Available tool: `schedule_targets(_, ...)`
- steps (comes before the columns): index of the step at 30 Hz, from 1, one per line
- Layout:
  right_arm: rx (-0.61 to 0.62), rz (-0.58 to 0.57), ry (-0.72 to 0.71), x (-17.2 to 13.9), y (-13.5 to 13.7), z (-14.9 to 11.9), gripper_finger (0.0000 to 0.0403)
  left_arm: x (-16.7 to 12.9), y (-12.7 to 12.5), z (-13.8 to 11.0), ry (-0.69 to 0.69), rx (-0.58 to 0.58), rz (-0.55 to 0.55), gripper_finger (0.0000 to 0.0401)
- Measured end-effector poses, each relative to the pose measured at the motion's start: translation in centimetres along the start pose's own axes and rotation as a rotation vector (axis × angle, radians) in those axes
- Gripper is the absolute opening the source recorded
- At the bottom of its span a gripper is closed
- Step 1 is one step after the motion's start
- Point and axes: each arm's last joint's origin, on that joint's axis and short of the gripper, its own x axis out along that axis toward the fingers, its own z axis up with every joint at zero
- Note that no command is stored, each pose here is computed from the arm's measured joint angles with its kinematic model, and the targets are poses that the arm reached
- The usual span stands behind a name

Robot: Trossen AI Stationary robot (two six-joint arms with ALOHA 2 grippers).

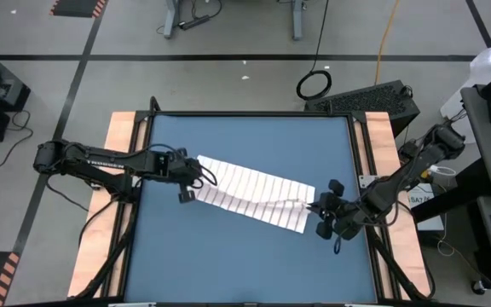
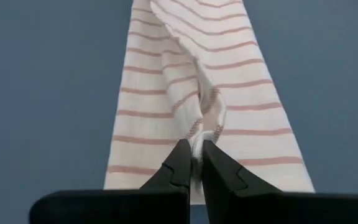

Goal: Roll towel
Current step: Fold the white towel

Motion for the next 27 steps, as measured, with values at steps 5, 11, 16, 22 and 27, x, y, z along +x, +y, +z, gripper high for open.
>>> schedule_targets(5,-0.028,-0.027,0.024,1.1,0.6,-0.6,0.0009,0.0,0.2,-0.2,0.013,-0.014,0.057,0.0013)
schedule_targets(11,-0.039,-0.033,0.081,1.8,1.0,-1.3,0.0009,0.0,-0.1,-0.2,0.023,-0.022,-0.028,0.0013)
schedule_targets(16,-0.019,-0.026,0.095,1.9,1.1,-1.4,0.0019,0.0,-0.1,-0.2,0.024,-0.021,-0.041,0.0013)
schedule_targets(22,0.007,0.020,0.097,1.9,1.4,-1.3,0.0052,0.0,-0.1,-0.2,0.027,-0.013,-0.054,0.0013)
schedule_targets(27,0.024,0.074,0.132,1.9,1.7,-1.3,0.0068,0.0,-0.2,-0.6,0.064,-0.008,-0.082,0.0020)
